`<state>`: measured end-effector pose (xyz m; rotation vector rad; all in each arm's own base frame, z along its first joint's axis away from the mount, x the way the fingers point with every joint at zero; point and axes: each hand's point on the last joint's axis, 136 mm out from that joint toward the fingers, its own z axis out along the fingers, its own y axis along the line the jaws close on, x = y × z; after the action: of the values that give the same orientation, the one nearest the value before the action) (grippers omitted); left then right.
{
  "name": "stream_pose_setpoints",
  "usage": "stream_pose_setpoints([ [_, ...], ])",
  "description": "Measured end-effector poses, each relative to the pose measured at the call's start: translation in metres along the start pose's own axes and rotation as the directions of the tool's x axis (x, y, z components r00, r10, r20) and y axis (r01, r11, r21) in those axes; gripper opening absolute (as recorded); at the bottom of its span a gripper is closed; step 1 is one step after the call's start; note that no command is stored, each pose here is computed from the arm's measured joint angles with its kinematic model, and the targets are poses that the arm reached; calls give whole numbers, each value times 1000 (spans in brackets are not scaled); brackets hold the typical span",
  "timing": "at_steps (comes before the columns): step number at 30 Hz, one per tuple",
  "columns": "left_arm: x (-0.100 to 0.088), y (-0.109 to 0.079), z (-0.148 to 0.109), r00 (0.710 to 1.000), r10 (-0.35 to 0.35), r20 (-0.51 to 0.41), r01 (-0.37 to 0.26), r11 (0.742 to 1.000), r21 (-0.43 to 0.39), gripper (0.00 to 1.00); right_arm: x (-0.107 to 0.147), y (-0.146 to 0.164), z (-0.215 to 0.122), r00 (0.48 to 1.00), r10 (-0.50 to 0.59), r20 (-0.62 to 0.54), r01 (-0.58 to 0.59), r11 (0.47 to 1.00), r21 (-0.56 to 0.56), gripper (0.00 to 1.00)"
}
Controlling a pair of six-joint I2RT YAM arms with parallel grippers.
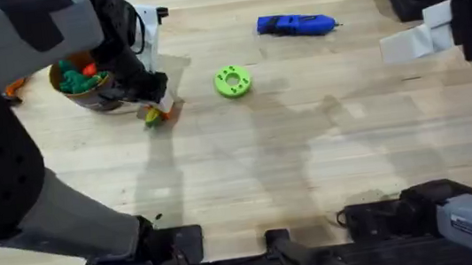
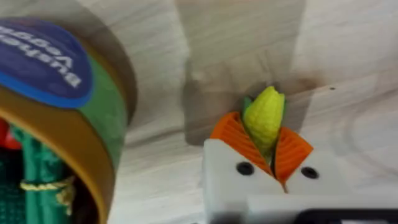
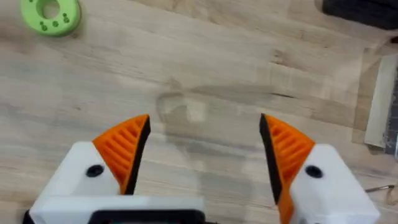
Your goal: Pick up the gripper from the table and insert it into the empty holder that is missing its gripper. Then pick up a screw, insert it into the mounting hole, and use the screwdriver to tighten it. Finally, clean up the table by picking up the vegetable and placing it into the bucket.
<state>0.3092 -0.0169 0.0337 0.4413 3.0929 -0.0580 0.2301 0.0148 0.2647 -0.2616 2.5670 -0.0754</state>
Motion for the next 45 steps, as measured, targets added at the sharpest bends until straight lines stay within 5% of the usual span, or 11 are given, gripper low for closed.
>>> stream_pose_setpoints([
  [3,-5,-5,-7,1000,7,20,-7,1000,14,28,0,0,0,1000,0,0,0,1000,0,994],
  [7,-27,-6,-47,987,10,161,-10,1000,-3,28,0,0,0,1000,0,-1,0,1000,0,994],
  [12,-49,4,-124,911,-2,413,28,998,-56,28,0,0,0,1000,0,-1,0,1000,0,993],
  [16,-40,27,-158,863,-72,501,127,989,-77,28,0,0,0,1000,0,-1,0,1000,0,993],
  [26,-23,93,-152,808,-303,505,377,925,-49,28,0,0,0,1000,0,-1,0,1000,0,994],
  [37,-47,127,-117,791,-349,503,427,903,-44,37,0,0,0,1000,0,-1,0,1000,0,994],
  [38,-49,129,-111,794,-351,497,426,904,-43,77,0,0,0,1000,0,0,0,1000,0,994],
  [45,-52,131,-94,797,-384,466,443,896,-20,775,0,0,0,1000,0,0,0,1000,0,994],
])
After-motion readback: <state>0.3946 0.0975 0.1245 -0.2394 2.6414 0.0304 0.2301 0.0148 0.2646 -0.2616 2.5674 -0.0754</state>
